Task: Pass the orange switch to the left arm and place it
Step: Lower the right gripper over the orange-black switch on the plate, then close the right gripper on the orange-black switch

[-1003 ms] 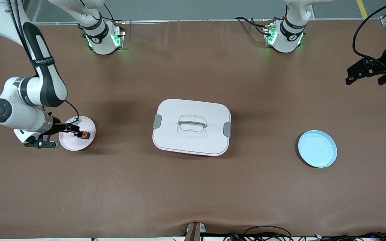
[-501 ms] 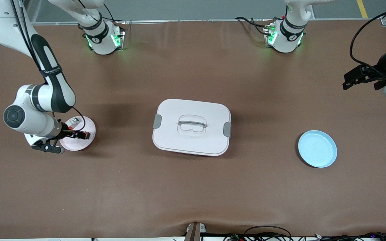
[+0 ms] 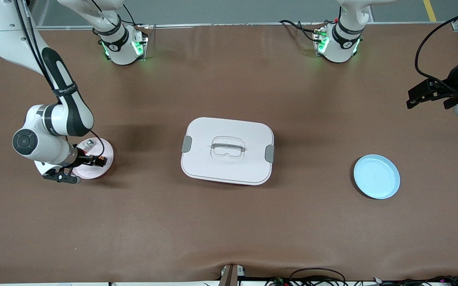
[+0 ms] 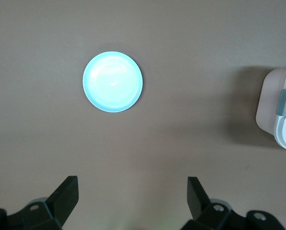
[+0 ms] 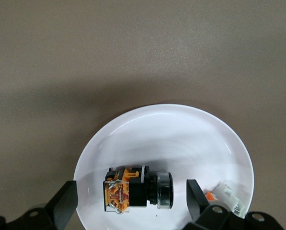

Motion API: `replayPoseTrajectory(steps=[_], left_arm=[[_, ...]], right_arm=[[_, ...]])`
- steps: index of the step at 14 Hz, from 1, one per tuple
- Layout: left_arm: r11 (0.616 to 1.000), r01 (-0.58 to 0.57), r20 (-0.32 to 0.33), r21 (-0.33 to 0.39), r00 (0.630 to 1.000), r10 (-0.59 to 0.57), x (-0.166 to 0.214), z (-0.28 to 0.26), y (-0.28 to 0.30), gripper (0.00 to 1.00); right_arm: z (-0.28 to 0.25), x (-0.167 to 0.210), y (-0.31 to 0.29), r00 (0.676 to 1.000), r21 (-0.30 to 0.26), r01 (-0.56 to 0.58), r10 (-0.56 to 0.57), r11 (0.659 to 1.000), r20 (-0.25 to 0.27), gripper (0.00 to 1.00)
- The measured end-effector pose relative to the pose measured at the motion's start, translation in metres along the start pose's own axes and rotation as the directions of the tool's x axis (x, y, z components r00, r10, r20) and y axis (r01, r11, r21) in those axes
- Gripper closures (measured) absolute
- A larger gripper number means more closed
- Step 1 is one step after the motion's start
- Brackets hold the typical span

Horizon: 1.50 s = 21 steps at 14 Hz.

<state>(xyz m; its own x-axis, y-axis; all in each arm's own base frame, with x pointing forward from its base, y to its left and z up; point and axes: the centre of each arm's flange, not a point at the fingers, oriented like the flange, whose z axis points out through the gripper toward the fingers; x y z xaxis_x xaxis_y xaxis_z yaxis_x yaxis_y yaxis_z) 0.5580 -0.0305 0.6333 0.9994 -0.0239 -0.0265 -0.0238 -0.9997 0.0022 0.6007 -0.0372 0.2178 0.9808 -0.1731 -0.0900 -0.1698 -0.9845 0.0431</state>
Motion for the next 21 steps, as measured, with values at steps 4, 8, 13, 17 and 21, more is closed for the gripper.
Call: replayPoseTrajectory(steps=[4,8,13,17,21], left_arm=[[1.000,0.001,-0.014,0.000,1.000,-0.001,0.001,-0.002,-0.001,0.00],[1.000,0.002,-0.021,-0.001,1.000,-0.002,0.002,-0.002,-0.001,0.00],[1.000,0.002,-0.022,-0.001,1.000,-0.002,0.002,-0.002,-0.001,0.00],[1.000,-0.001,-0.031,-0.001,1.000,0.001,0.003,-0.003,0.000,0.00],[1.000,-0.024,-0.046,-0.003,0.999,0.024,0.004,-0.004,0.014,0.00]], right_arm=[[0.007,0.001,0.001,1.000,-0.009,0.009,-0.009,1.000,-0.003,0.00],[0.019,0.000,0.003,1.000,-0.021,0.017,-0.017,1.000,0.010,0.00],[0.026,-0.002,0.003,0.999,-0.027,0.023,-0.022,0.999,0.024,0.00],[0.035,-0.009,0.003,0.999,-0.029,0.025,-0.024,0.999,0.046,0.00],[0.041,-0.013,0.002,0.998,-0.030,0.011,-0.010,0.999,0.059,0.00]])
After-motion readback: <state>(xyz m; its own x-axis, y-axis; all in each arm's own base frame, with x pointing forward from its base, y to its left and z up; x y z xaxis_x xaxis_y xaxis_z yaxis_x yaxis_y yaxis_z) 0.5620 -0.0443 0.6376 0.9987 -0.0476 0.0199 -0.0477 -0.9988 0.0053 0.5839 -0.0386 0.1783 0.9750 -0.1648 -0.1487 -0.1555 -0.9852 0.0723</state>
